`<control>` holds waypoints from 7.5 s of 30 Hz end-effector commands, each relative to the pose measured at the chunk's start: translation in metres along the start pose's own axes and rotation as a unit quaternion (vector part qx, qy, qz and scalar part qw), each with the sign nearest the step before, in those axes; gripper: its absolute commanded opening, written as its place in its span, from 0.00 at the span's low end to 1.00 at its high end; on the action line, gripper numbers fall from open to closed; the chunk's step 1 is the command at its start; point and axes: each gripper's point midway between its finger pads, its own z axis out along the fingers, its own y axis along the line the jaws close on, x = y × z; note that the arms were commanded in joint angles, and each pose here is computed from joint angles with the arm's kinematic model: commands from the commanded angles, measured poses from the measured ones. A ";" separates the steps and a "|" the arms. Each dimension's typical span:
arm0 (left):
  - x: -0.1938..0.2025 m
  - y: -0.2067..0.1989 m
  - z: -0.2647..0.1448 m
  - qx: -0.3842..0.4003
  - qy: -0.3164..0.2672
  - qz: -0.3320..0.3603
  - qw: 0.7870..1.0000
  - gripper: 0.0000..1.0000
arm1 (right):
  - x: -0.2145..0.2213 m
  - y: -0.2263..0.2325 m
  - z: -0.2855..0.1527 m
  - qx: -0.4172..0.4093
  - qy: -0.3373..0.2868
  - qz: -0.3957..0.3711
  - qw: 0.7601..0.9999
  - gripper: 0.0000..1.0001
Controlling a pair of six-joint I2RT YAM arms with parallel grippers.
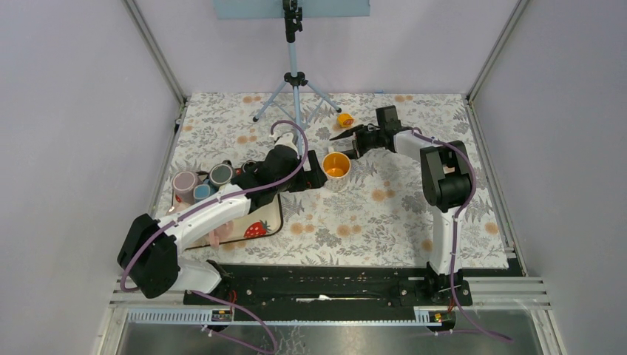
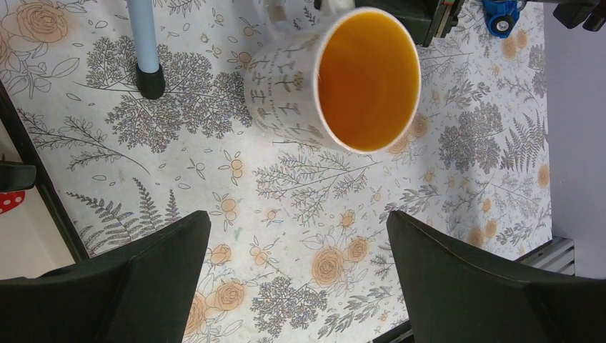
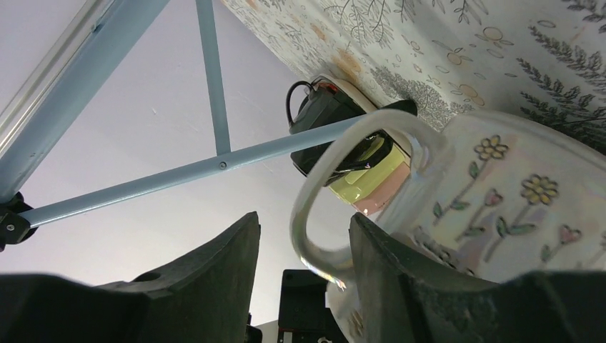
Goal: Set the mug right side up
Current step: Place the cup at the center of the board, then turn over the cup on the tray.
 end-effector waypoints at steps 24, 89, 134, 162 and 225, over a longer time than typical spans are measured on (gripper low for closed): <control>-0.024 -0.015 -0.018 0.021 -0.041 0.001 0.999 0.99 | -0.017 -0.010 -0.037 0.029 -0.072 -0.061 0.995 0.59; -0.048 0.158 0.000 -0.503 -0.110 -0.255 0.819 0.99 | 0.068 -0.016 -0.220 0.036 -0.418 -0.382 0.823 1.00; -0.006 0.172 0.002 -0.454 -0.041 -0.257 0.852 0.53 | 0.055 -0.043 -0.195 0.051 -0.385 -0.370 0.844 1.00; -0.015 0.186 0.012 -0.457 -0.026 -0.280 0.844 0.42 | 0.054 -0.049 -0.196 0.054 -0.390 -0.370 0.842 1.00; -0.129 0.048 -0.058 -0.129 -0.076 -0.091 0.984 0.00 | 0.102 -0.005 -0.202 -0.067 -0.349 -0.410 0.840 1.00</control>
